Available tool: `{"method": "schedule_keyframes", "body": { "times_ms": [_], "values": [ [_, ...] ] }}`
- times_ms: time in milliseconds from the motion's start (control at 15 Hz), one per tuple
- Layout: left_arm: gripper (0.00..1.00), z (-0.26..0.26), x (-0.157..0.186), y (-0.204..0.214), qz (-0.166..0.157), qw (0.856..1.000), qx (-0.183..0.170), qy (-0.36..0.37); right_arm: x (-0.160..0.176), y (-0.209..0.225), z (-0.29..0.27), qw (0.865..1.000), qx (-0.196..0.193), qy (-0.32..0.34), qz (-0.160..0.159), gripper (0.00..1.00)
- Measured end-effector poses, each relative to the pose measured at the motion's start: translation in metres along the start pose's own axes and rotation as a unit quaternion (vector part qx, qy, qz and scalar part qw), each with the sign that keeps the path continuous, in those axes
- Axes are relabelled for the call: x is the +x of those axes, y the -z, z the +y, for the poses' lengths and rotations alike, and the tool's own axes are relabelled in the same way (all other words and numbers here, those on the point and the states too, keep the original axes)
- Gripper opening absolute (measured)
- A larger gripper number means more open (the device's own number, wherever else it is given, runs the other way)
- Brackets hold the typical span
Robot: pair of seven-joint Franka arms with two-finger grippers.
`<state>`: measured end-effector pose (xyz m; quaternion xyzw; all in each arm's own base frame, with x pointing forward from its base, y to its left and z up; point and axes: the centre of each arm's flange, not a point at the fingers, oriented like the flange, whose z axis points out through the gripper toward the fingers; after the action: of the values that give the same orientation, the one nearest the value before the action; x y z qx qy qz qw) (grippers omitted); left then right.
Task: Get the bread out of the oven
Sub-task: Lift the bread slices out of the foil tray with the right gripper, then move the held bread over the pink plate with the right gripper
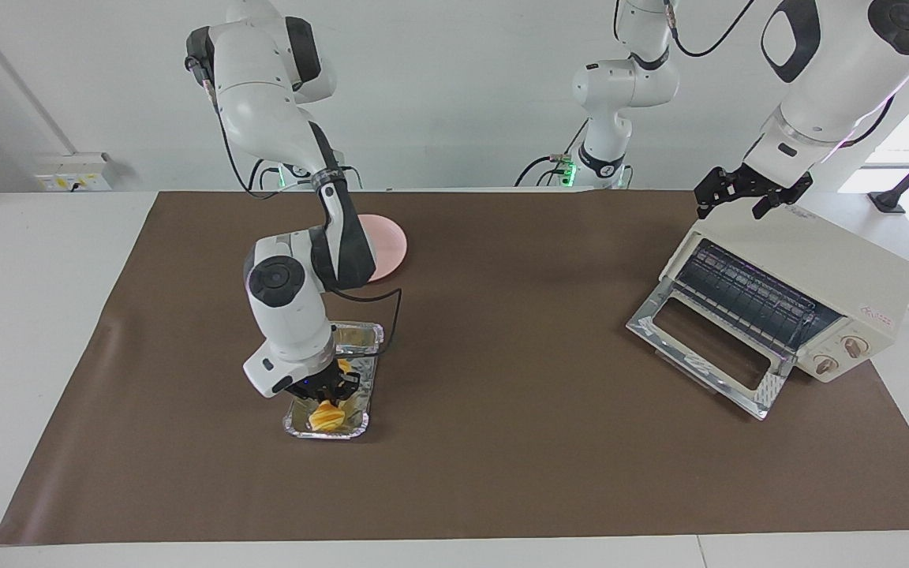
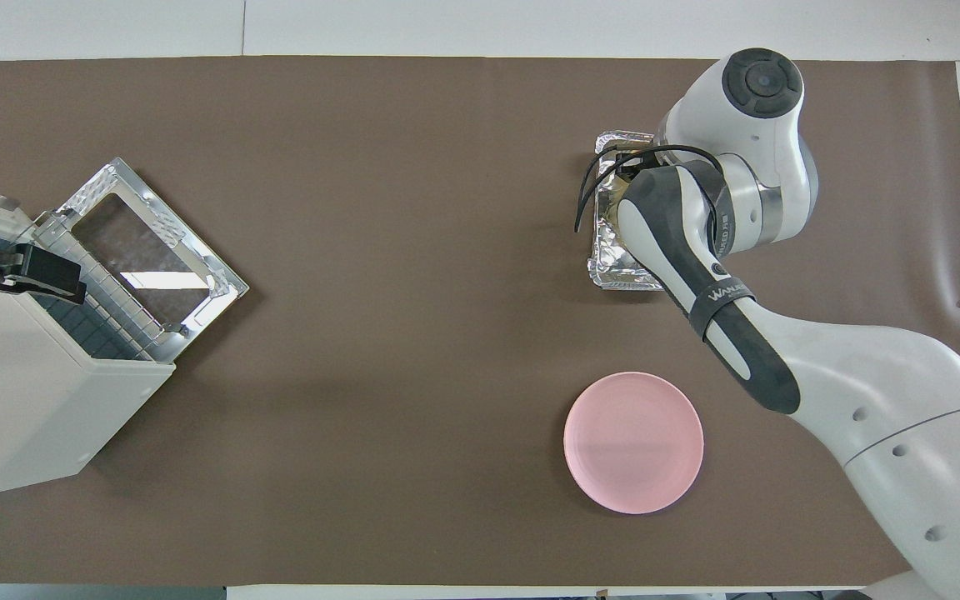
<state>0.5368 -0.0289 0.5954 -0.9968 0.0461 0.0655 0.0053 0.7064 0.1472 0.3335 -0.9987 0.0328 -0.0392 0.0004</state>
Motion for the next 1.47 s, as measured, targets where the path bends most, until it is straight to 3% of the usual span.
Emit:
{"method": "schedule_keyframes", "body": {
  "times_ms": [67, 467, 733, 1067, 1267, 1467],
  "values": [
    [1.00, 0.000, 0.000, 0.000, 0.000, 1.000, 0.000, 0.000, 0.000, 0.007, 0.001, 1.000, -0.001, 0.000, -0.002, 0.12],
    [1.00, 0.000, 0.000, 0.000, 0.000, 1.000, 0.000, 0.000, -0.010, 0.041, -0.004, 1.000, -0.004, 0.006, -0.020, 0.12],
    [1.00, 0.000, 0.000, 0.000, 0.000, 1.000, 0.000, 0.000, -0.027, 0.092, -0.006, 0.999, -0.010, 0.012, -0.045, 0.12],
    [1.00, 0.000, 0.000, 0.000, 0.000, 1.000, 0.000, 0.000, -0.072, 0.157, -0.026, 0.994, 0.015, 0.019, -0.104, 0.12],
    [1.00, 0.000, 0.000, 0.000, 0.000, 1.000, 0.000, 0.000, -0.110, 0.152, -0.051, 0.991, 0.007, 0.033, -0.132, 0.12],
    [1.00, 0.000, 0.000, 0.000, 0.000, 1.000, 0.000, 0.000, -0.156, 0.111, -0.077, 0.992, 0.002, 0.032, -0.125, 0.12]
  ]
}}
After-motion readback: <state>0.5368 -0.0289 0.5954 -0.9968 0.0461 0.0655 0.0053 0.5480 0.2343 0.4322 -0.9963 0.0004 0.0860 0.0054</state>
